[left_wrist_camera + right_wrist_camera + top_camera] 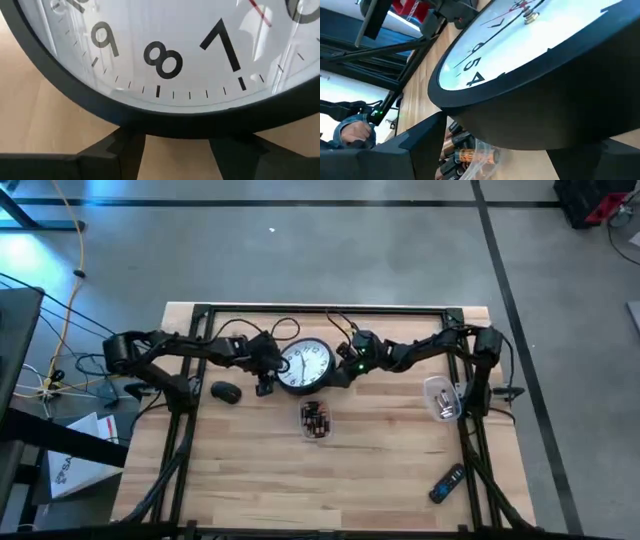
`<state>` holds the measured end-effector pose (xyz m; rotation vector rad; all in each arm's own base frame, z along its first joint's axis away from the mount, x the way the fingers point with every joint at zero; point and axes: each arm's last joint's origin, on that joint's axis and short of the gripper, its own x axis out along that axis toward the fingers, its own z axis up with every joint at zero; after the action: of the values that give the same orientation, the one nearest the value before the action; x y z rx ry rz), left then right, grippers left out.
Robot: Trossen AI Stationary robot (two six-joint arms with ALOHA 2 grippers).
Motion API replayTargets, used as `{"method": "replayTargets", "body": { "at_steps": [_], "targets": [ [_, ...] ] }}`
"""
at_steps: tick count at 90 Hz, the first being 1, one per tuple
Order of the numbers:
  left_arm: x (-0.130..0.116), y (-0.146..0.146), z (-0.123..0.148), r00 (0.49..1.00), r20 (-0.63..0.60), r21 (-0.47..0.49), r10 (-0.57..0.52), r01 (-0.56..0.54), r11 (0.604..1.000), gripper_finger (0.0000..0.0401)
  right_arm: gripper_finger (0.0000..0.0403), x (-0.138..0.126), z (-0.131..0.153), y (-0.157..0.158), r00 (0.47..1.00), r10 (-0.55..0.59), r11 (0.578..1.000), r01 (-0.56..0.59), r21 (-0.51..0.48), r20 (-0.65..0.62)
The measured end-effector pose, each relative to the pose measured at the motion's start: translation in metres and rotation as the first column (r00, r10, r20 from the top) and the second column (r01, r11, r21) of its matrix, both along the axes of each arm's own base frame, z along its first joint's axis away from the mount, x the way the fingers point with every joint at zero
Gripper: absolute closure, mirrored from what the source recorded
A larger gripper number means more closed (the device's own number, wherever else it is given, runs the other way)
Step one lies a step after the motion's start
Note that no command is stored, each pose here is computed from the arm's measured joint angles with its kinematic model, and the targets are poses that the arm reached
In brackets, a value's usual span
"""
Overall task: Insert battery
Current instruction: Move the wall clock to the top of the table
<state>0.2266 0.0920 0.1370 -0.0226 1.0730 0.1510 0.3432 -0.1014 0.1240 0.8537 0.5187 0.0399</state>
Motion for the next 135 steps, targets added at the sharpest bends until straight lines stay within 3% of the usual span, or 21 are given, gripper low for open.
{"method": "replayTargets", "body": {
  "at_steps": [20, 44, 68, 86, 135],
  "targets": [
    [0.000, 0.001, 0.001, 1.000, 0.003, 0.018, 0.008, -0.008, 1.000, 0.0213, 0.0115, 0.002, 0.001, 0.002, 0.999, -0.051, 0.997, 0.052, 0.059, -0.012],
    [0.000, 0.011, 0.003, 0.998, 0.039, 0.056, 0.043, -0.045, 0.997, 0.0213, 0.0067, 0.004, 0.007, -0.003, 0.991, -0.133, 0.986, 0.129, 0.103, 0.031],
    [0.001, 0.011, 0.004, 0.998, 0.042, 0.055, 0.046, -0.048, 0.997, 0.0213, 0.0014, 0.003, 0.004, -0.005, 0.978, -0.210, 0.972, 0.209, 0.107, -0.004],
    [0.000, 0.011, 0.004, 0.998, 0.036, 0.058, 0.049, -0.051, 0.997, 0.0213, 0.0006, 0.003, 0.004, -0.006, 0.962, -0.271, 0.958, 0.271, 0.098, -0.012],
    [0.006, 0.014, 0.008, 0.994, 0.106, 0.107, 0.026, -0.037, 0.994, 0.0213, 0.0008, 0.002, 0.000, -0.018, 0.848, -0.528, 0.833, 0.528, 0.166, -0.048]
  ]
}}
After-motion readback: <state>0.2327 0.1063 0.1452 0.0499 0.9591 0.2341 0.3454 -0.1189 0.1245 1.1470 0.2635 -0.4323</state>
